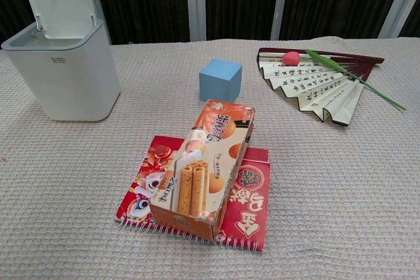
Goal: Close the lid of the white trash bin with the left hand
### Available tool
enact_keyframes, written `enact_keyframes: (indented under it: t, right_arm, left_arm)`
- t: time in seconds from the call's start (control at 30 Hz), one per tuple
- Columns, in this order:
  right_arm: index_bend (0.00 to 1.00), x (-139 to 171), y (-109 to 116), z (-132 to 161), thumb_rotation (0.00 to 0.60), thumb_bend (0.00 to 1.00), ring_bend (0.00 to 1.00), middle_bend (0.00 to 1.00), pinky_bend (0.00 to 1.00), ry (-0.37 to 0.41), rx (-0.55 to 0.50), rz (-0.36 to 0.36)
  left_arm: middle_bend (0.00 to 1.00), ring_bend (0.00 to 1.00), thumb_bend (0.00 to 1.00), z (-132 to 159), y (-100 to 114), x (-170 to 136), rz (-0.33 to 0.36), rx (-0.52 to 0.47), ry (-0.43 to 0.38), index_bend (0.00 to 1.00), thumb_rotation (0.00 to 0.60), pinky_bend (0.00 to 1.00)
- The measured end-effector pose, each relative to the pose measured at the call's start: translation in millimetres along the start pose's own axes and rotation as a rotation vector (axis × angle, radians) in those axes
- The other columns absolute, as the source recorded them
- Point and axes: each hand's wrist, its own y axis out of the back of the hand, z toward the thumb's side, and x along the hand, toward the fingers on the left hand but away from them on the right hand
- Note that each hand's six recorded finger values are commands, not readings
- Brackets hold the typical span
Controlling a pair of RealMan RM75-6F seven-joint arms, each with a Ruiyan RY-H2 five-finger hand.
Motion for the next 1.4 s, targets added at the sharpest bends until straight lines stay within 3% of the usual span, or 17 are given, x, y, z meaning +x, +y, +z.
enact_keyframes:
  t: [0.63,0.77,0.83,0.87,1.0,1.1,1.2,1.4]
  right_arm:
    - [0.0,-1,1,-1,0.6,0.19,0.0,0.0,0.0,-0.009,-0.008,0.0]
    - [0.0,-1,1,-2,0.6,0.19,0.0,0.0,0.0,-0.01,-0.015,-0.002]
    - [0.0,-1,1,-1,0.6,0.19,0.0,0.0,0.0,-0.01,-0.02,0.0]
    - [0.0,-1,1,-1,0.6,0.19,0.0,0.0,0.0,-0.009,-0.023,0.002]
    - [0.0,-1,1,0,0.6,0.19,0.0,0.0,0.0,-0.011,-0.036,0.007]
    - [0.0,-1,1,0,0.6,0.19,0.0,0.0,0.0,-0.019,-0.046,0.005]
    - [0.0,-2,0,-1,0.6,0.19,0.0,0.0,0.0,-0.026,-0.051,0.009]
    - [0.0,-2,1,-1,0.6,0.19,0.0,0.0,0.0,-0.032,-0.067,0.011]
  left_arm:
    - [0.0,0.0,0.13,0,2,5,-0.011,-0.002,0.007,0.0,0.6,0.0]
    - [0.0,0.0,0.25,0,7,9,-0.002,-0.001,0.012,0.0,0.6,0.22]
    - [0.03,0.08,0.32,0,11,13,0.011,0.0,0.015,0.0,0.6,0.34]
    - [0.09,0.17,0.34,1,15,16,0.023,-0.001,0.019,0.0,0.6,0.42]
    - [0.56,0.57,0.44,8,32,34,0.087,-0.014,0.02,0.0,0.6,0.69]
    - [0.74,0.72,0.53,21,50,57,0.127,-0.028,0.006,0.0,0.6,0.82]
    - [0.84,0.81,0.62,35,62,79,0.12,-0.031,0.001,0.0,0.6,0.9]
    - [0.93,0.89,0.73,66,84,121,0.079,-0.023,-0.018,0.0,0.6,0.98]
